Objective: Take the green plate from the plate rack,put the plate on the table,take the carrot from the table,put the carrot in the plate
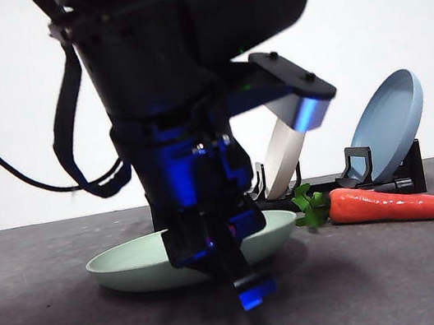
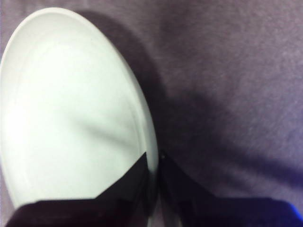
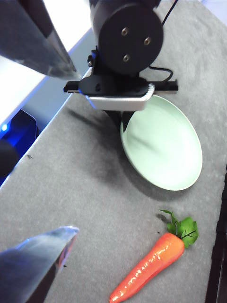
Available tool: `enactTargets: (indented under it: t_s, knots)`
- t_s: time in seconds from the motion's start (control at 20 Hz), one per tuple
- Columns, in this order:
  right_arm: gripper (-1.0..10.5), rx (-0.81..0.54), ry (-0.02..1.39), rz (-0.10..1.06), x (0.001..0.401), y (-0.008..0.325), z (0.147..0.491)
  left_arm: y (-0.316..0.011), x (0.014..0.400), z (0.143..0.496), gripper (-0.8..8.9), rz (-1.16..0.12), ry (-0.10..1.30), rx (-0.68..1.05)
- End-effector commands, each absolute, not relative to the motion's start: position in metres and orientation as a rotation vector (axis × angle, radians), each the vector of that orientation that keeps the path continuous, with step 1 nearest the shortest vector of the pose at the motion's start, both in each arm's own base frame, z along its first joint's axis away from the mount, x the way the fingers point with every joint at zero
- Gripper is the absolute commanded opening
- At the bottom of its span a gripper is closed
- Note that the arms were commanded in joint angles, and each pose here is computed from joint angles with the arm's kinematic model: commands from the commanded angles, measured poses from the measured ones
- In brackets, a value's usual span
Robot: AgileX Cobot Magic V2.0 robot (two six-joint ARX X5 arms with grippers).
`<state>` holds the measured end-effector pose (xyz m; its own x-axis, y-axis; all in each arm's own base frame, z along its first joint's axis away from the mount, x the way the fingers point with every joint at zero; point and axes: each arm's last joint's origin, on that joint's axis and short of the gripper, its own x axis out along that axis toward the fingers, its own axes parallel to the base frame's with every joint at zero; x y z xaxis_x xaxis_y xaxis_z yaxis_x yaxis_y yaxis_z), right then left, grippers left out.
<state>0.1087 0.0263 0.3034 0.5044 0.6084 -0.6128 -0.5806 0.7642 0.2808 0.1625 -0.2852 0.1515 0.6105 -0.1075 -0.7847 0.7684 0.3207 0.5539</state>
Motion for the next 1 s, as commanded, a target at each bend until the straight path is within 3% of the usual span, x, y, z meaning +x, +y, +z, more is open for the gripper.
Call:
enactTargets:
  t_s: [0.05,0.2,0.25,0.5,0.75,1.0]
  knots:
    - [6.3,0.044,0.754,0.718,0.111,0.027,0.304,-0.288,0.157,0.145,0.35,-0.708,0.758,1.041]
    - [6.3,0.041,0.743,0.717,0.117,0.027,0.304,-0.288,0.156,0.146,3.83,-0.699,0.773,1.02]
    - [6.3,0.041,0.743,0.717,0.121,0.028,0.304,-0.287,0.155,0.146,4.42,-0.696,0.784,1.012]
    - [6.3,0.012,0.729,0.669,0.145,0.029,0.3,-0.285,0.149,0.162,4.44,-0.697,0.768,0.981]
    - [6.3,-0.001,0.676,0.668,0.187,0.033,0.292,-0.276,0.136,0.22,4.44,-0.705,0.696,0.835]
    - [6.3,-0.031,0.661,0.667,0.241,0.043,0.264,-0.248,0.114,0.298,4.43,-0.843,0.651,0.461]
